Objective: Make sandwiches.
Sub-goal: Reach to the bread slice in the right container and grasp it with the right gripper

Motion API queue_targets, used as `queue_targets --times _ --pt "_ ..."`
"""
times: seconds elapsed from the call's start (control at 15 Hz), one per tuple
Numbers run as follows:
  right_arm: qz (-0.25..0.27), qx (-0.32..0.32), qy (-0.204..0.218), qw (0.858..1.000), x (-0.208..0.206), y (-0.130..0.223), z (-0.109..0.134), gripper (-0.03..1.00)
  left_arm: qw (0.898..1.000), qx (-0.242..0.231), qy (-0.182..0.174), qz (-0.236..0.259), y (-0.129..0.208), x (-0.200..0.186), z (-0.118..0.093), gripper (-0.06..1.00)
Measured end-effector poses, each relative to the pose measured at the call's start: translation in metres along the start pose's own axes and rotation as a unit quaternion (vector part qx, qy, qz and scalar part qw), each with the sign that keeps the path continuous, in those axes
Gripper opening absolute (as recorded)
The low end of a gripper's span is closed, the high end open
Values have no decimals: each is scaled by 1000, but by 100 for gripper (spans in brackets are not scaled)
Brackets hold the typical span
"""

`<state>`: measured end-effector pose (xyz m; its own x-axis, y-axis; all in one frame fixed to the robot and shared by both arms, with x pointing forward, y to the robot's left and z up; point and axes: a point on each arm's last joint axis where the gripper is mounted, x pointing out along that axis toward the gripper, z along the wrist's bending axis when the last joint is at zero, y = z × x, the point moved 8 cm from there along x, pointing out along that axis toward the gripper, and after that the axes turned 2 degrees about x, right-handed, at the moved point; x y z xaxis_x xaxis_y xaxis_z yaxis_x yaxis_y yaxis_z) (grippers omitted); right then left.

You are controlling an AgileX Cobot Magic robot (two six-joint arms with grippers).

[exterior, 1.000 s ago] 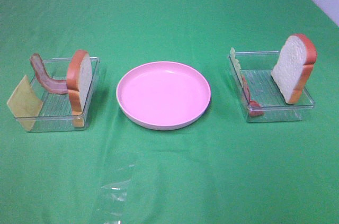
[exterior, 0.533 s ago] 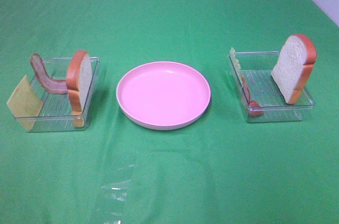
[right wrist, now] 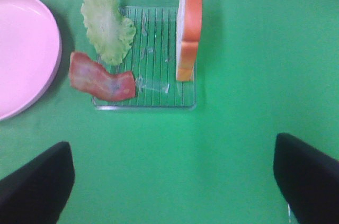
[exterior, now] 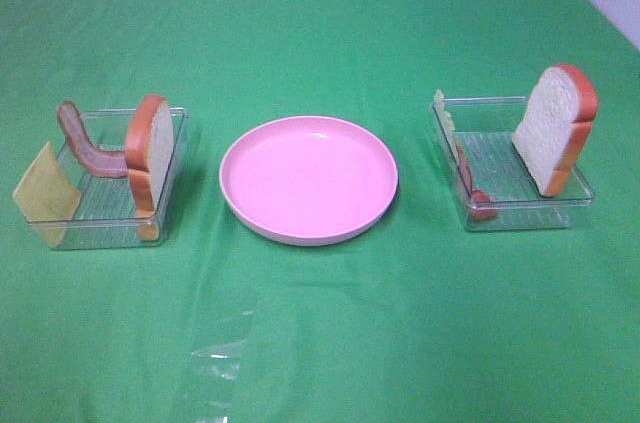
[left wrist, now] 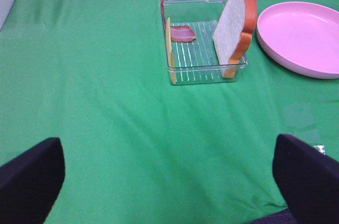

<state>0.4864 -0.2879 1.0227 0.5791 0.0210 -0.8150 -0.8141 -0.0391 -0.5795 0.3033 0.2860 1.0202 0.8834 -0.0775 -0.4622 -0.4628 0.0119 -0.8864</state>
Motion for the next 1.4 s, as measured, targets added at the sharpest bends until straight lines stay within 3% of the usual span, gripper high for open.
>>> queue_targets --times 0.2,0.47,0.93,1.4 --pt "20 -7 0 1000 40 -70 0 98 1000 0 0 0 0 0 0 99" --pt "87 -22 -1 996 105 -122 1 98 1000 0 0 0 0 0 0 99" --pt "139 -53 4 989 147 -126 -3 98 1000 0 0 0 0 0 0 99" --pt "207 -61 10 976 198 -97 -6 98 1000 0 0 0 0 0 0 99"
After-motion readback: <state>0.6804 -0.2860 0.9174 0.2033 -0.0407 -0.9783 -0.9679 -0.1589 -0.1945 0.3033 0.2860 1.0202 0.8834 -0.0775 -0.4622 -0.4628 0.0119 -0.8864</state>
